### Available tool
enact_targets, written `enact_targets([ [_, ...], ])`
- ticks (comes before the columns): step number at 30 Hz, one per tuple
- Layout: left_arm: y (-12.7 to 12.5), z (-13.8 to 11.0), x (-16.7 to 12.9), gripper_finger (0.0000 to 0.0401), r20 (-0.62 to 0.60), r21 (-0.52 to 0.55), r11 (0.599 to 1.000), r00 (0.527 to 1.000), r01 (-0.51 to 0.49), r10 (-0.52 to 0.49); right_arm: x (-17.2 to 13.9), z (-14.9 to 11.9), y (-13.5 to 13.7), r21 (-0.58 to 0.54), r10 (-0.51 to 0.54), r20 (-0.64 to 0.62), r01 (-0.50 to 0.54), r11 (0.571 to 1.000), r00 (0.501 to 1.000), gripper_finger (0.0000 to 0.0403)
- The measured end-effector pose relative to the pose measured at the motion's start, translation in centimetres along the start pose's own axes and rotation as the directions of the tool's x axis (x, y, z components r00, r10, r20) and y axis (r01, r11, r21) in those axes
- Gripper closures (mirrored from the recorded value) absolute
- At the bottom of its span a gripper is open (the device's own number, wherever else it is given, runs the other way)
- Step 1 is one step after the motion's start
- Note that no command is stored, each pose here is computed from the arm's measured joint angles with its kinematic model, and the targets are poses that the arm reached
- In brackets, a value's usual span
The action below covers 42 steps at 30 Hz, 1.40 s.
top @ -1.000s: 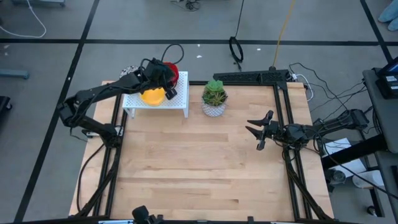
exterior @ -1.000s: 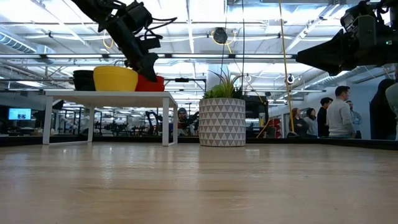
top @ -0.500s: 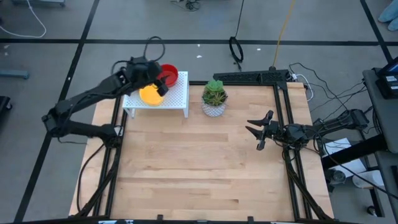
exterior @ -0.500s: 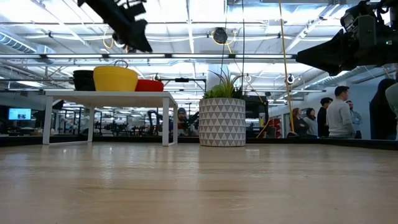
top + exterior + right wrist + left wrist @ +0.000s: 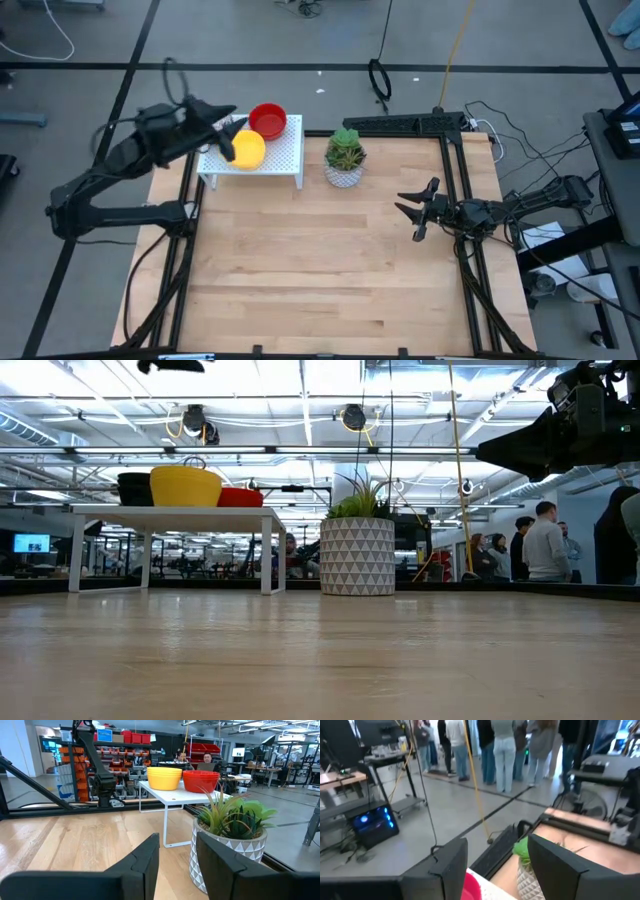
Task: Pick & Place Mini bowls
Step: Return to Home Position
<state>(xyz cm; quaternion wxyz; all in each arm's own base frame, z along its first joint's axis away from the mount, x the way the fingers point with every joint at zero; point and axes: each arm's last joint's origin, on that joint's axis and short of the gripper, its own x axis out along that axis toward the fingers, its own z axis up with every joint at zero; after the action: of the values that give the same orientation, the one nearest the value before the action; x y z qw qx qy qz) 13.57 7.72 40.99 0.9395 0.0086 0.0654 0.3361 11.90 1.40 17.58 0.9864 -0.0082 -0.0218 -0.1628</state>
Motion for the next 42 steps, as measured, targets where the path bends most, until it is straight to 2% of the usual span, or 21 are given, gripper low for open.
enact_targets([
  [4,0.2,0.1,-2.3,0.0189,0.017,-0.018,1.000,1.000,0.022,-0.022,0.0,0.0,0.0,0.000,0.000,0.000,0.000,1.000,1.000,0.0287],
  [7,0.3,-0.7,-3.8,0.0189,-0.046,-0.051,0.997,0.997,0.053,-0.055,0.0,0.0,0.0,0.000,0.000,0.000,0.000,1.000,1.000,0.0287],
  [9,0.2,-1.7,-4.8,0.0189,-0.139,-0.094,0.988,0.981,0.120,-0.132,0.0,0.0,0.0,0.000,0.000,0.000,0.000,1.000,1.000,0.0287],
  [12,-0.3,-3.1,-5.9,0.0189,-0.243,-0.085,0.958,0.927,0.273,-0.286,0.0,0.0,0.0,0.000,0.000,0.000,0.000,1.000,1.000,0.0287],
  [14,-0.9,-3.9,-5.9,0.0189,-0.234,-0.118,0.917,0.887,0.380,-0.398,0.0,0.0,0.0,0.000,0.000,0.000,0.000,1.000,1.000,0.0287],
  [16,-1.5,-4.9,-5.6,0.0190,-0.188,-0.120,0.886,0.866,0.448,-0.463,0.0,0.0,0.0,0.000,0.000,0.000,0.000,1.000,1.000,0.0287],
  [22,-3.3,-10.0,-3.8,0.0189,-0.073,-0.141,0.837,0.838,0.529,-0.541,0.0,0.0,0.0,0.000,0.000,0.000,0.000,1.000,1.000,0.0287],
  [26,-4.6,-13.7,-2.3,0.0189,-0.025,-0.170,0.809,0.818,0.563,-0.575,0.0,0.0,0.0,0.000,0.000,0.000,0.000,1.000,1.000,0.0287],
  [31,-5.5,-16.9,-1.5,0.0189,0.030,-0.180,0.788,0.804,0.588,-0.593,0.0,0.0,0.0,0.002,0.000,0.003,0.000,1.000,1.000,0.0287],
  [35,-5.7,-18.8,-1.3,0.0189,0.060,-0.209,0.798,0.822,0.565,-0.566,-0.2,0.3,-0.1,0.014,-0.001,0.022,0.001,1.000,1.000,0.0286],
  [42,-6.0,-22.2,-1.3,0.0189,-0.034,-0.303,0.843,0.879,0.444,-0.475,-0.6,1.0,-0.4,0.056,-0.006,0.086,0.001,0.998,0.996,0.0287],
])
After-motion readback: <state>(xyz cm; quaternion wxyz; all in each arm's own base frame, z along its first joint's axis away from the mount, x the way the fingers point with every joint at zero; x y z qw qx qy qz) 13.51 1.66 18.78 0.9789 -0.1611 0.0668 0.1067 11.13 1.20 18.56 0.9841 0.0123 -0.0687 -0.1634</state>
